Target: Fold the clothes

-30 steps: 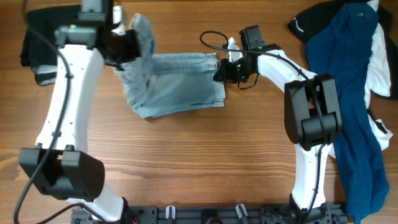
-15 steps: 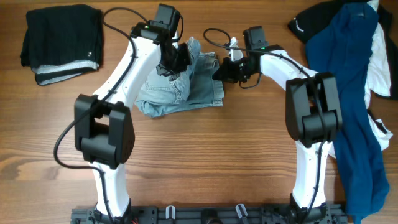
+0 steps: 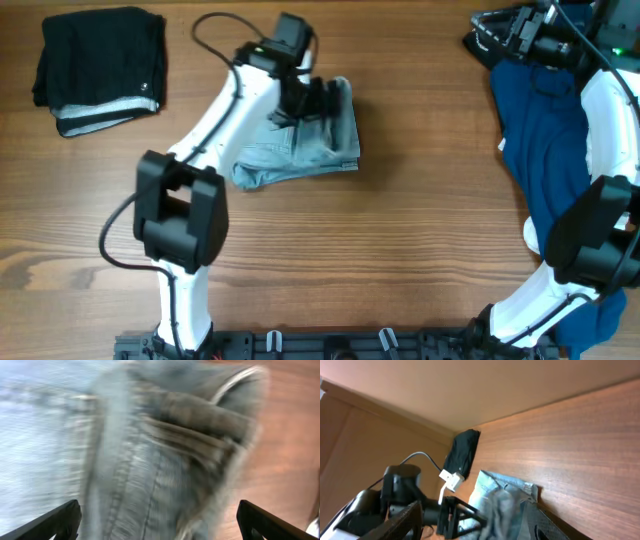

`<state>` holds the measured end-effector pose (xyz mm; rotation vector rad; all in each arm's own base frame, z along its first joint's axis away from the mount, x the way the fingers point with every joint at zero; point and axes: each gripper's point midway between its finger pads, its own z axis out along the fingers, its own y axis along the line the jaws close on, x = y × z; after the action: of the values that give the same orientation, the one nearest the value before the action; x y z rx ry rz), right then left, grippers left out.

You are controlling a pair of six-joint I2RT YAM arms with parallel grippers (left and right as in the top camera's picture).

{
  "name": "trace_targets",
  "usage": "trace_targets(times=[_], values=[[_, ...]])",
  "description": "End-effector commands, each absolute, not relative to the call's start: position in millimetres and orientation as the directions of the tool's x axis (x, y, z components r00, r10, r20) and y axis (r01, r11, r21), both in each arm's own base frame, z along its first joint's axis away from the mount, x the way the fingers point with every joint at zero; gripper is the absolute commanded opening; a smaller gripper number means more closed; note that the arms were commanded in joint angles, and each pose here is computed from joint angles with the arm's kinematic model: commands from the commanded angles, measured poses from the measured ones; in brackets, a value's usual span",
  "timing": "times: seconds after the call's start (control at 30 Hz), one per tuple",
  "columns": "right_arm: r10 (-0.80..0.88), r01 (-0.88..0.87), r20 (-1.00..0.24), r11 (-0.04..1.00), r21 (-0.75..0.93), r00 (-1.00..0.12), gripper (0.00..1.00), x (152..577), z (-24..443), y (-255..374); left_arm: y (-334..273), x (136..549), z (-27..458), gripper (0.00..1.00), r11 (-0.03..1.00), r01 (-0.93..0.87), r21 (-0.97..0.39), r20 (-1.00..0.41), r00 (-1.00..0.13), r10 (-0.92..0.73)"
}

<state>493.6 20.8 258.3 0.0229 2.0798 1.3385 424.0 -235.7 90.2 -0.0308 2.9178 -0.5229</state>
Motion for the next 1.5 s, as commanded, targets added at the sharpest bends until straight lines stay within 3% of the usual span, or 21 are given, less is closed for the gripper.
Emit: trace_targets(times=[0.0, 0.13, 0.3, 0.57, 0.67, 0.83, 0.9, 1.0, 1.03, 1.1, 1.17, 1.23, 1.47], values=[[0.342, -0.318, -0.506, 0.476, 0.820, -0.792, 0.67, 495, 251, 23, -289, 407, 95, 1.00, 0.918, 0.202, -0.341, -0.242, -0.963, 0.122], [0.352, -0.287, -0.499, 0.506, 0.813, -0.792, 0.67, 497, 244, 19, -286, 407, 92, 1.00, 0.943, 0.208, -0.262, -0.269, -0.954, 0.136], [0.357, -0.197, -0.483, 0.604, 0.772, -0.799, 0.68, 498, 221, 8, -213, 400, 98, 1.00, 0.993, 0.092, -0.074, -0.198, -0.977, 0.076], [0.343, -0.176, -0.497, 0.655, 0.735, -0.797, 0.69, 499, 211, 4, -175, 399, 110, 1.00, 0.998, 0.009, -0.060, -0.166, -0.986, -0.001], [0.346, -0.164, -0.494, 0.663, 0.730, -0.797, 0.69, 499, 209, 3, -208, 403, 123, 1.00, 0.971, 0.139, -0.195, -0.215, -0.972, 0.096], [0.349, -0.152, -0.484, 0.666, 0.731, -0.802, 0.69, 498, 207, 2, -196, 404, 164, 1.00, 0.966, 0.155, -0.208, -0.305, -0.948, 0.086], [0.349, -0.151, -0.484, 0.665, 0.731, -0.803, 0.69, 498, 207, 2, -185, 403, 160, 1.00, 0.971, 0.128, -0.201, -0.279, -0.958, 0.069], [0.349, -0.149, -0.481, 0.665, 0.732, -0.804, 0.69, 498, 207, 2, -172, 380, 112, 0.98, 0.983, 0.085, -0.162, -0.133, -0.989, 0.064], [0.350, -0.147, -0.481, 0.667, 0.730, -0.804, 0.69, 498, 206, 2, -167, 370, 97, 0.93, 0.986, 0.078, -0.148, -0.086, -0.994, 0.066], [0.352, -0.135, -0.481, 0.678, 0.722, -0.803, 0.70, 498, 204, 0, -158, 347, 72, 0.69, 0.991, 0.063, -0.121, 0.000, -0.998, 0.063], [0.353, -0.130, -0.477, 0.680, 0.722, -0.805, 0.70, 498, 203, 0, -153, 333, 57, 0.33, 0.993, 0.057, -0.104, 0.050, -0.997, 0.063], [0.353, -0.128, -0.475, 0.679, 0.723, -0.806, 0.70, 498, 203, 0, -145, 321, 41, 0.14, 0.995, 0.039, -0.091, 0.087, -0.995, 0.047], [0.344, -0.123, -0.474, 0.692, 0.711, -0.810, 0.70, 497, 200, 1, -71, 328, -7, 0.07, 0.981, -0.112, 0.156, -0.021, -0.994, -0.110]])
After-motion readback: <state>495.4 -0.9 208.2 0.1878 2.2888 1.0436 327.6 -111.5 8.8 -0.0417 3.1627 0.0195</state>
